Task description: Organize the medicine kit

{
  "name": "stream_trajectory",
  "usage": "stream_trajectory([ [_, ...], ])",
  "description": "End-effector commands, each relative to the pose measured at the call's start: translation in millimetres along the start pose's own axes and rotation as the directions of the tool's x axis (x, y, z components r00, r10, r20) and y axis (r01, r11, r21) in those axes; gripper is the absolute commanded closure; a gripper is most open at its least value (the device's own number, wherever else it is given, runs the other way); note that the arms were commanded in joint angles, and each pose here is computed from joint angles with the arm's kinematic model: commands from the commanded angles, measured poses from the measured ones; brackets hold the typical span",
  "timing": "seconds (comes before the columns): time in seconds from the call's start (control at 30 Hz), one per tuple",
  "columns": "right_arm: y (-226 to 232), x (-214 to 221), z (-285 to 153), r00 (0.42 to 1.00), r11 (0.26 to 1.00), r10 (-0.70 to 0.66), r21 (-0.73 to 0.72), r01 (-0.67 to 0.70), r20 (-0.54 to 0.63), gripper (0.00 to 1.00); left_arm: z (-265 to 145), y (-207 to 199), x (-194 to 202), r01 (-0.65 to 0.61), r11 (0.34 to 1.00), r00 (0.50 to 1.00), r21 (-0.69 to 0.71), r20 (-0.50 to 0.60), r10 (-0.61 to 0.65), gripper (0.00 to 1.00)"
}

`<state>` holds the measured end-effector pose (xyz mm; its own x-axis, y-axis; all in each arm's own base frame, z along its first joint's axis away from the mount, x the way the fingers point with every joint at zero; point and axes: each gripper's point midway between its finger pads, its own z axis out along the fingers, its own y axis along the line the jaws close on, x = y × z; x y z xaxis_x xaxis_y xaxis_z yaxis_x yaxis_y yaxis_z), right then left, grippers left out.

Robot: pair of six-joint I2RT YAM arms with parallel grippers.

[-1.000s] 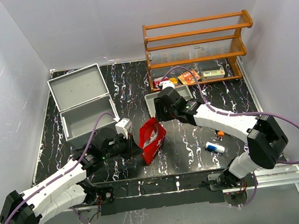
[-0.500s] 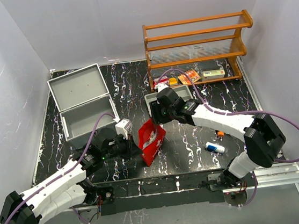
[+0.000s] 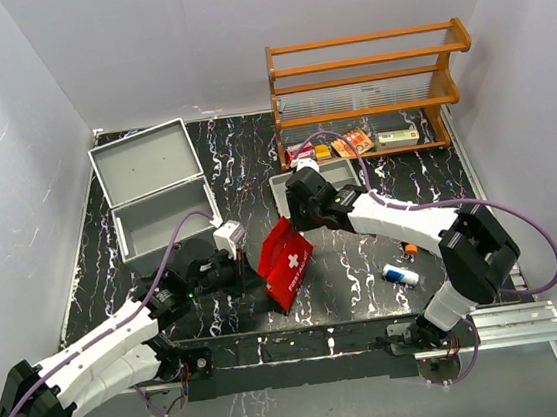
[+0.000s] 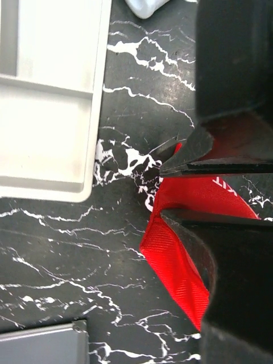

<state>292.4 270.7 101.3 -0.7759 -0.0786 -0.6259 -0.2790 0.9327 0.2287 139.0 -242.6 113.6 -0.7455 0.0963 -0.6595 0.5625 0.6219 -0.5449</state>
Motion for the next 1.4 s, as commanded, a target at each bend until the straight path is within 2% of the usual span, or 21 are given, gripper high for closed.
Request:
stream_trajectory([
  [0.0,-22.1,-34.3,-6.1,0.985,0.976,0.115,0.168,-0.136,0.129,0.76,-8.9,-24.1,-15.8,-0.026,0.995,0.999,0.092,0.047,0.021,1.00],
  [0.13,-41.2,-33.3,-11.5,0.966,0.933,0.194,0.273,-0.236,0.173,0.77,-9.6,-27.9,-13.9,-0.022,0.993,0.999,0.119,0.048,0.017,1.00],
  [0.23,-43.6,-34.3,-15.3,0.955,0.921,0.223,0.279,-0.271,0.193,0.78,-10.3,-28.9,-13.9,-0.020,0.992,0.999,0.125,0.051,0.014,1.00],
  [0.37,-12.1,-39.0,-24.7,0.966,0.969,0.206,0.101,-0.223,0.155,0.73,-11.0,-30.5,-15.4,-0.011,0.992,0.998,0.129,0.056,0.004,1.00],
  [0.53,15.9,-54.3,-64.1,0.960,0.982,0.169,-0.119,-0.145,0.223,0.54,-11.5,-32.6,-18.5,0.012,0.991,0.998,0.130,0.060,-0.020,1.00],
  [0.67,20.7,-48.8,-92.6,0.957,0.977,0.091,-0.211,-0.032,0.274,0.42,-12.5,-36.6,-21.5,0.047,0.989,0.997,0.137,0.058,-0.055,1.00],
  [0.8,27.9,-23.3,-108.2,0.965,0.947,-0.012,-0.307,0.096,0.263,0.44,-13.1,-40.3,-25.0,0.088,0.985,0.993,0.147,0.065,-0.098,1.00],
  [1.03,67.2,31.6,-135.3,0.965,0.795,-0.139,-0.556,0.243,0.223,0.53,-16.7,-50.6,-31.7,0.153,0.972,0.984,0.180,0.068,-0.167,1.00],
  [1.17,87.2,54.6,-135.3,0.954,0.771,-0.205,-0.565,0.294,0.216,0.53,-17.9,-51.0,-35.1,0.201,0.965,0.974,0.166,0.066,-0.215,1.00],
  [1.37,109.5,59.2,-125.5,0.945,0.760,-0.238,-0.563,0.324,0.223,0.54,-17.4,-51.9,-37.9,0.265,0.953,0.960,0.149,0.054,-0.275,1.00],
])
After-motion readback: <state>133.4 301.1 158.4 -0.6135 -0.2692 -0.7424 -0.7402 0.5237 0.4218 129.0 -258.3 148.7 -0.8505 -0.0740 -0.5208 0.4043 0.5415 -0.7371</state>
